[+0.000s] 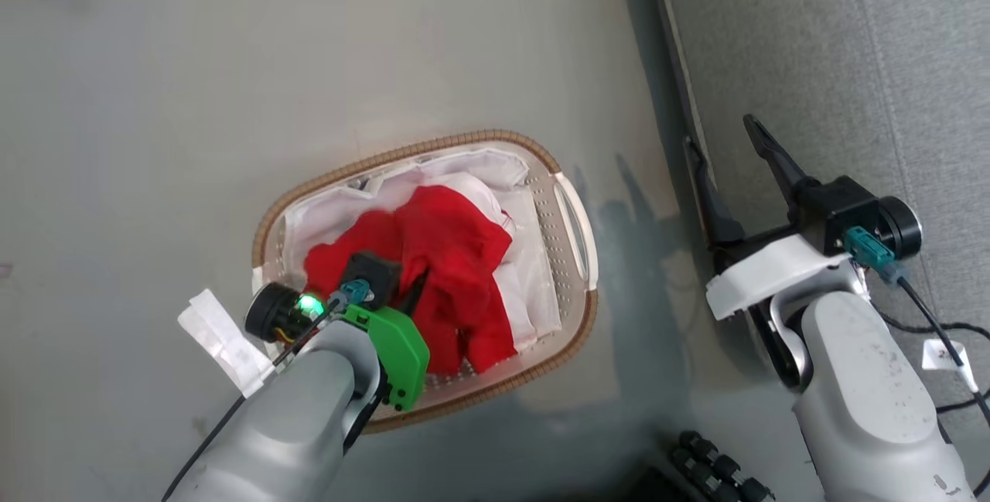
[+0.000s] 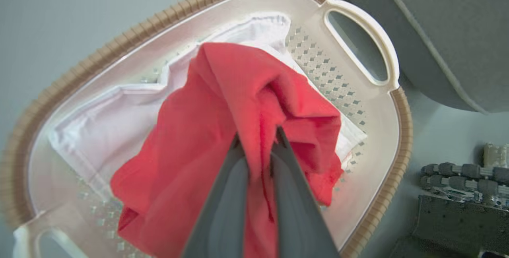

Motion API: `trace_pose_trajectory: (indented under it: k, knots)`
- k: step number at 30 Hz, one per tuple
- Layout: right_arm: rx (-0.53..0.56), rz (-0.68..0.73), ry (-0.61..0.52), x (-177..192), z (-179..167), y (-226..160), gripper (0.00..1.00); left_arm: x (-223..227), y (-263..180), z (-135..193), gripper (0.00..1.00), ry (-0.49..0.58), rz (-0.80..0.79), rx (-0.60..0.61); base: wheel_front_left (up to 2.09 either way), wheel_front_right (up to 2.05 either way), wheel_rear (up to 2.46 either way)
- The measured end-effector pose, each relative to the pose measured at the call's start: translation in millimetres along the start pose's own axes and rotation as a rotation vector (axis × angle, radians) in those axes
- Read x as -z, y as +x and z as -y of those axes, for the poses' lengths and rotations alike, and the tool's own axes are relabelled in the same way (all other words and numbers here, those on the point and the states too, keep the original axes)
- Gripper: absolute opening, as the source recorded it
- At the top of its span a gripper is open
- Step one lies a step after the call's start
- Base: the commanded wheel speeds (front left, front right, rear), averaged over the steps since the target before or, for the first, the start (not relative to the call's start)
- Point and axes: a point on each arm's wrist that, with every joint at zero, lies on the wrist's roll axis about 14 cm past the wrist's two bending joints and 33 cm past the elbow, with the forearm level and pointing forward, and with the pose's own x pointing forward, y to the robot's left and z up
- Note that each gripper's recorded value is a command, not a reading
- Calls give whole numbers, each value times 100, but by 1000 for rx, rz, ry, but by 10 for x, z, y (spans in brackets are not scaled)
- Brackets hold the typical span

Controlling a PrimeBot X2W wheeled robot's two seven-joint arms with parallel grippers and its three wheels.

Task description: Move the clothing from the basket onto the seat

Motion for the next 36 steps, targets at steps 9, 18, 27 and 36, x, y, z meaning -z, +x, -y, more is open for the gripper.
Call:
trace_pose_trajectory:
  k: [9,18,27,36]
  knots:
    - [20,40,61,-201,-37,-465,100,-657,-529,247,0,52,241,-41,0,0,0]
    - [-21,103,70,-425,-175,-809,100,-1354,-1121,588,0,161,510,-78,0,0,0]
    - [-117,134,47,-500,-448,-1088,100,-1983,-1718,1007,0,260,762,-86,0,0,0]
    - [-505,242,-59,-850,-1591,-1296,100,-2221,-2136,1260,0,340,889,-97,0,0,0]
